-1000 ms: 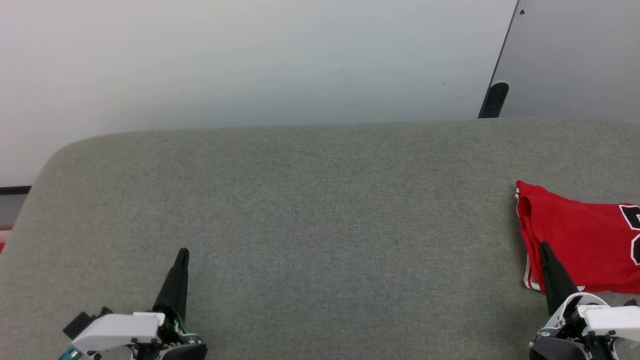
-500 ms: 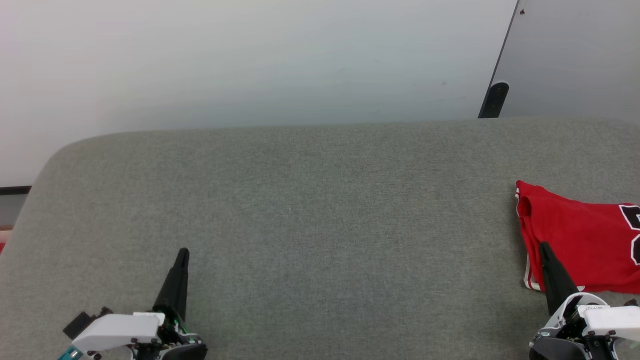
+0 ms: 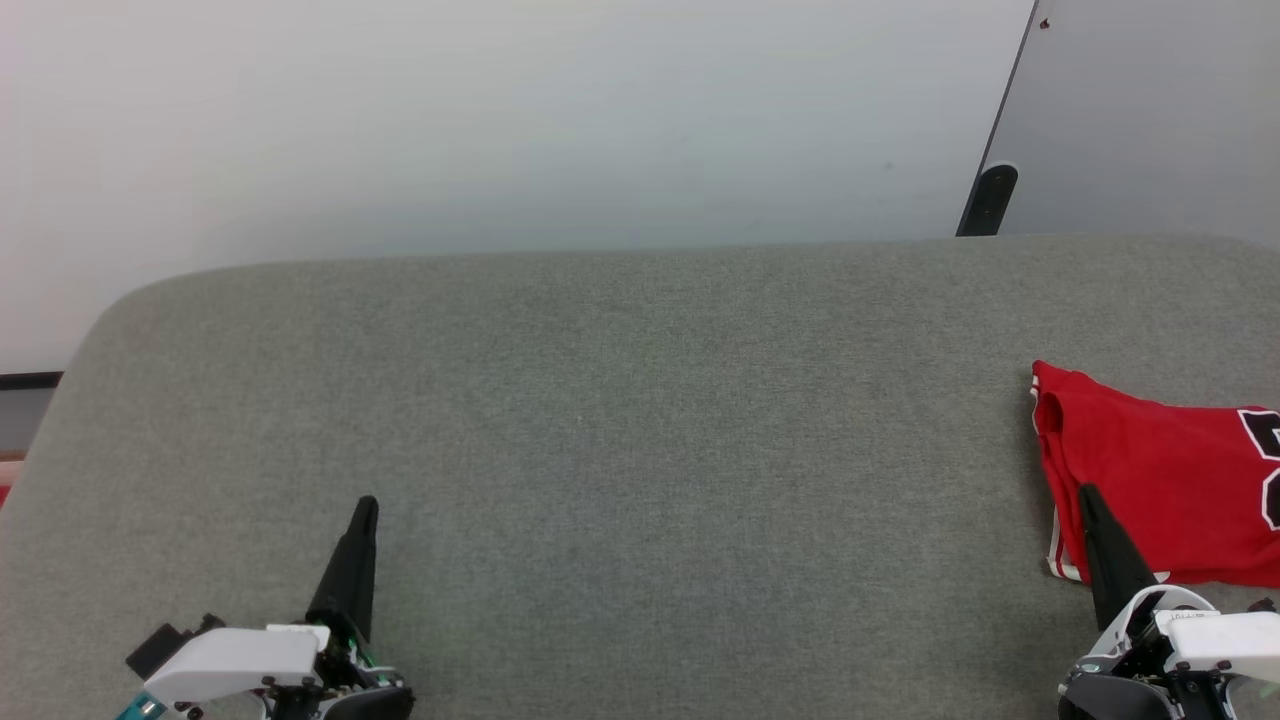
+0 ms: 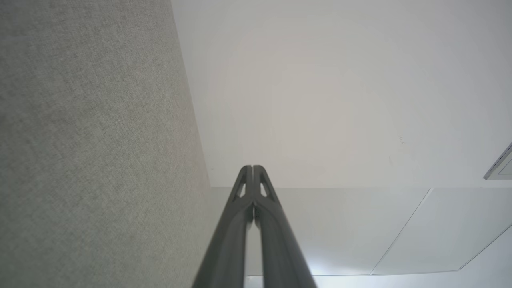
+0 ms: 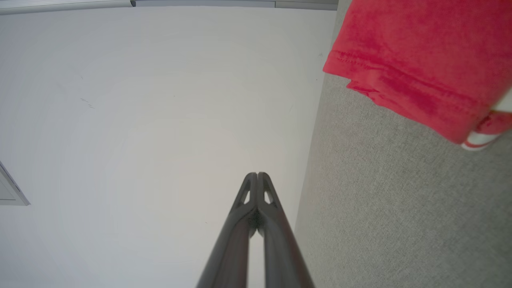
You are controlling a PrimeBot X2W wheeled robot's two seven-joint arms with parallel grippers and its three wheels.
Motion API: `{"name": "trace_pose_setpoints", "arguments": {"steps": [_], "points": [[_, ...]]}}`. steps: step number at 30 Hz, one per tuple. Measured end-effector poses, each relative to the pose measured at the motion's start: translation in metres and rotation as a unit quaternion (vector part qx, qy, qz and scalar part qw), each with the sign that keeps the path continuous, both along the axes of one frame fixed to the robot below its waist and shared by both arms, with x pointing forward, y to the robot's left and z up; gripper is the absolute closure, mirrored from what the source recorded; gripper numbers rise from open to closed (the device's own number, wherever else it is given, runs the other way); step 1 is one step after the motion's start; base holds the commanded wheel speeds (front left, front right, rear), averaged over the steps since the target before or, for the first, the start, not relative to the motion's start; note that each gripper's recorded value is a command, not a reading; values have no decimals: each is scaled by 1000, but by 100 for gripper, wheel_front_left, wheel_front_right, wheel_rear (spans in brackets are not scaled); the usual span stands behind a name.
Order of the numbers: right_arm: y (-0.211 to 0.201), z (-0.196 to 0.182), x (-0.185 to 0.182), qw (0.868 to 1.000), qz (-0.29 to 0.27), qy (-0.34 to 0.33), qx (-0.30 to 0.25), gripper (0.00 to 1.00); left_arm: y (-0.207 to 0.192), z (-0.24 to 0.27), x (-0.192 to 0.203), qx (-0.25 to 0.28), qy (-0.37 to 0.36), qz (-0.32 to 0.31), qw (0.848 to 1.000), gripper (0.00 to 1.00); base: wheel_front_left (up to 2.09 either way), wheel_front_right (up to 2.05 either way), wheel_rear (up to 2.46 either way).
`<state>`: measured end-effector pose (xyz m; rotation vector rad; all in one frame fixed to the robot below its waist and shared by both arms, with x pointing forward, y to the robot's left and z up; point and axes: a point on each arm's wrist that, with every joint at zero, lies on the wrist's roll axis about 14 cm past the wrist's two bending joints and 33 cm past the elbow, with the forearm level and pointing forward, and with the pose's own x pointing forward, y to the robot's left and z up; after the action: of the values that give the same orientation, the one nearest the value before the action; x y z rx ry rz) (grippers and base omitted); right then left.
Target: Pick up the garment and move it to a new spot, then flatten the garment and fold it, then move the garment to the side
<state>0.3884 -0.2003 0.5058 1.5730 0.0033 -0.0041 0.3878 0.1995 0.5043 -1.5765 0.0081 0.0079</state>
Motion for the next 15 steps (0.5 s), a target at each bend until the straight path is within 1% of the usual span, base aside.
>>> {"name": "trace_pose_setpoints", "arguments": {"steps": [15], "points": [[0, 0, 0, 1000, 0, 0, 0, 100, 0, 0, 0, 0, 0, 0, 1000, 100, 0, 0, 0]]}}
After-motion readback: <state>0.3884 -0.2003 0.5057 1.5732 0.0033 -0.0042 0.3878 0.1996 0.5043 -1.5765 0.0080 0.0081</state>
